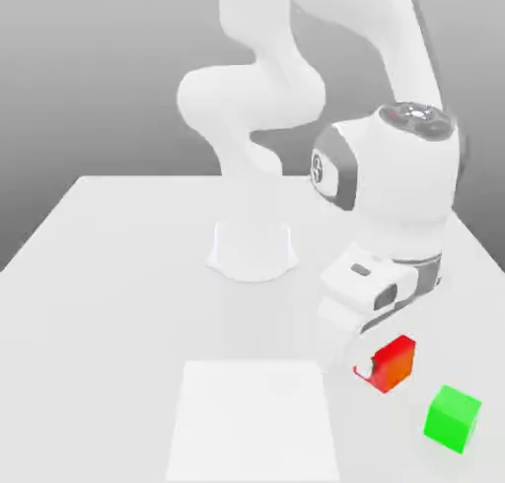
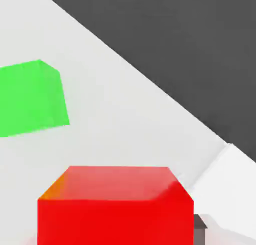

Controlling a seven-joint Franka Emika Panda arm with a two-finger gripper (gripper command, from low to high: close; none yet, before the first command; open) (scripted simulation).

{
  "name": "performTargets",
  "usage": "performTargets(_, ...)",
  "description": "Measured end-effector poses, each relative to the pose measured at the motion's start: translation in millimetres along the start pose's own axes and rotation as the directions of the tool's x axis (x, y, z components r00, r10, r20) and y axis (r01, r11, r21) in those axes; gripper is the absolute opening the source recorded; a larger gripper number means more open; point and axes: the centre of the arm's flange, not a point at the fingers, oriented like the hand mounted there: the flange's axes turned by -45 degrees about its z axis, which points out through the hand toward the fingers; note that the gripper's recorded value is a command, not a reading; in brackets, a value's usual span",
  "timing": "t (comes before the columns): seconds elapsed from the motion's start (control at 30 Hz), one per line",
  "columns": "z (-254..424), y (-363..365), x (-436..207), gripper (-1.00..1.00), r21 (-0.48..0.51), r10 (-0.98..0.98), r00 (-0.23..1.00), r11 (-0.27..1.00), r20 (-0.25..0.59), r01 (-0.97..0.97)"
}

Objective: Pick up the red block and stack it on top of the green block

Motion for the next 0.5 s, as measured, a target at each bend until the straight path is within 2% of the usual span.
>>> performTargets(0.1, -2, -37, 25, -1.0, -0.003, 0.01, 1.0, 1.0, -0.001, -0.01)
performTargets(0.23, 42, -45, 31, -1.0, -0.005, 0.014, 1.0, 1.0, -0.002, -0.014)
performTargets(0.27, 51, -46, 31, 1.0, -0.005, 0.013, 1.0, 1.0, -0.001, -0.013)
performTargets(0.5, 52, -46, 31, 1.0, -0.005, 0.013, 1.0, 1.0, -0.001, -0.013)
